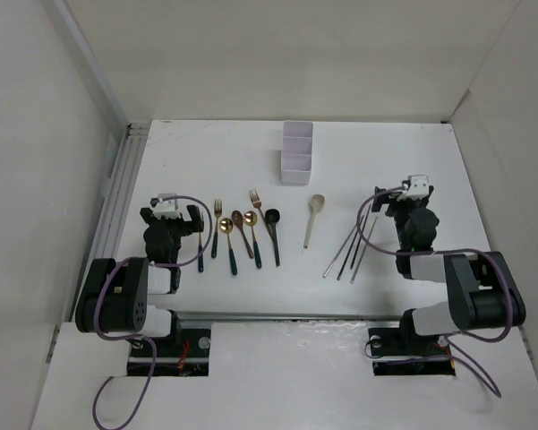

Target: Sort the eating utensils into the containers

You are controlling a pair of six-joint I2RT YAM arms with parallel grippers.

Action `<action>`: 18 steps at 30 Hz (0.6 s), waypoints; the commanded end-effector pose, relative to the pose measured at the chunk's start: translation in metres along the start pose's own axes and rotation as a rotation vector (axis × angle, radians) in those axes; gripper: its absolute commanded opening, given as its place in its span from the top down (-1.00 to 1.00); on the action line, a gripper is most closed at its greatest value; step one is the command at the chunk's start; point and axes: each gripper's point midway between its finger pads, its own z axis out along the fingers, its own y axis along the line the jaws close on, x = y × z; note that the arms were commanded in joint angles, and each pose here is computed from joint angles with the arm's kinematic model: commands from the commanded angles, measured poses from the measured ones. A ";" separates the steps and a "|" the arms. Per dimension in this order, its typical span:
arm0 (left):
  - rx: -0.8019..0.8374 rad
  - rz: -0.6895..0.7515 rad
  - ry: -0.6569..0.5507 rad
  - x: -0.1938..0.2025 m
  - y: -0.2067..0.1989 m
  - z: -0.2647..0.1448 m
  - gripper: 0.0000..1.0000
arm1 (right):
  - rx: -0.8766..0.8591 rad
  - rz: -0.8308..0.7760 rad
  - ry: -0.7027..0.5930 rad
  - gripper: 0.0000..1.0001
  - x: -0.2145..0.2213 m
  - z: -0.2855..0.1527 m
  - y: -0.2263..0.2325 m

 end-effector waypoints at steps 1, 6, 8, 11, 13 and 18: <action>0.011 -0.002 -0.263 -0.072 -0.004 0.005 -1.00 | 0.027 0.000 -0.060 -0.98 -0.045 0.019 -0.002; 0.018 0.011 -0.263 -0.071 -0.007 0.005 -1.00 | 0.190 -0.064 0.171 -0.98 -0.097 0.037 -0.028; 0.030 0.023 -0.314 -0.083 -0.009 -0.001 -1.00 | 0.246 -0.140 0.115 -0.98 -0.165 0.044 -0.032; 0.213 0.118 -0.208 -0.090 -0.039 0.000 -1.00 | 0.391 -0.350 0.126 -0.98 -0.216 0.034 -0.044; 0.329 0.217 -0.181 -0.141 -0.061 0.008 -1.00 | 0.466 -0.489 0.160 -0.98 -0.233 0.027 -0.053; 0.340 0.267 -0.091 -0.193 -0.067 0.036 -1.00 | 0.417 -0.263 0.261 -0.98 -0.236 0.029 -0.046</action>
